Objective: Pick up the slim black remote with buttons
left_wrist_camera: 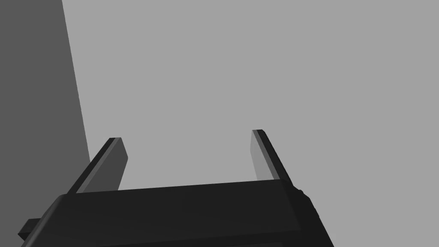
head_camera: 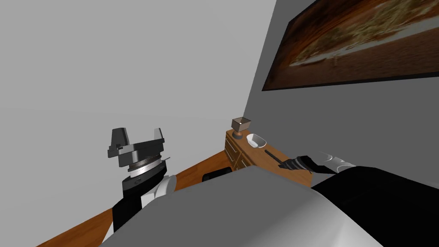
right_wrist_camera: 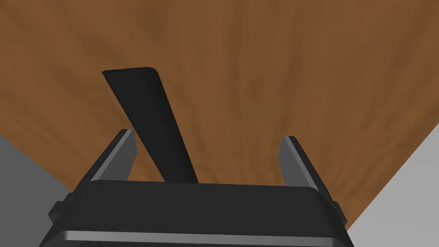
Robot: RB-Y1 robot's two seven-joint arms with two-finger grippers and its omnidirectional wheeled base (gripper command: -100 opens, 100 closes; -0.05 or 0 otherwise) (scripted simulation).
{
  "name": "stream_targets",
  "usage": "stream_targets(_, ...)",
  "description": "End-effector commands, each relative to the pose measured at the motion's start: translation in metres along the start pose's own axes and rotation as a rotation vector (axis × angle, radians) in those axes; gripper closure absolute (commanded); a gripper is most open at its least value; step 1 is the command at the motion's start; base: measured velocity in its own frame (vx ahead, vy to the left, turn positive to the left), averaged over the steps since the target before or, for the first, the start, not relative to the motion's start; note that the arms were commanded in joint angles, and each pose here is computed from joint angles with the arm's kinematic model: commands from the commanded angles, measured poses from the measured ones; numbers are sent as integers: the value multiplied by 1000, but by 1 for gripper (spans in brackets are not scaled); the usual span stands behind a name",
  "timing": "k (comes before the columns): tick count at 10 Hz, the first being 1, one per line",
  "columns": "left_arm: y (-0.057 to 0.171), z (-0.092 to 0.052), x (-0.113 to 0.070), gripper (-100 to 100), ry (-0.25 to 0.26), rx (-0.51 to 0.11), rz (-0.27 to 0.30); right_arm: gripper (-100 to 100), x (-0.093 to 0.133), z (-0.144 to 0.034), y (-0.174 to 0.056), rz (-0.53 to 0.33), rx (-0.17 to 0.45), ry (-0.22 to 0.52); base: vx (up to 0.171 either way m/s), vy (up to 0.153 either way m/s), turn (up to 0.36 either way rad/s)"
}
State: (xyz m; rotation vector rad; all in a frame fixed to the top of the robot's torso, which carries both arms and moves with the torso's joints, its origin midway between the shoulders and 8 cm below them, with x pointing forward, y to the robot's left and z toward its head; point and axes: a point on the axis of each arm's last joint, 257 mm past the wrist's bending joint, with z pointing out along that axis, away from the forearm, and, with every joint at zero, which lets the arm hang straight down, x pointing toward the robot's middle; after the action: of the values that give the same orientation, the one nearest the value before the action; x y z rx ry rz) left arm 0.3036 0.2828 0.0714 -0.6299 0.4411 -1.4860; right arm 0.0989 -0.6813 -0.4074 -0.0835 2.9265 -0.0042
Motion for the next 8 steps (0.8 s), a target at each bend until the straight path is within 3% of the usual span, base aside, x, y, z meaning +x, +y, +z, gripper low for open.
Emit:
stream_targets(1,0,0,0,0,0,0,0,-100,22,-1,-1,-4,10,34,127,-95,86)
stream_targets(2,0,0,0,0,0,0,0,-100,42,-2,-5,-8,21,82,96,-45,82)
stream_targets(3,0,0,0,0,0,0,0,-100,42,-2,-5,-8,21,82,63,-21,72)
stream_targets(4,0,0,0,0,0,0,0,-100,75,-4,-7,-14,29,160,108,-50,289)
stream_targets(6,0,0,0,0,0,0,0,-100,100,-3,-4,-18,25,216,128,-94,142)
stream_targets(7,0,0,0,0,0,0,0,-100,92,-5,-7,-19,26,197,49,-45,19)
stream_targets(8,0,0,0,0,0,0,0,0,93,-5,-7,-18,26,200,10,-9,2)
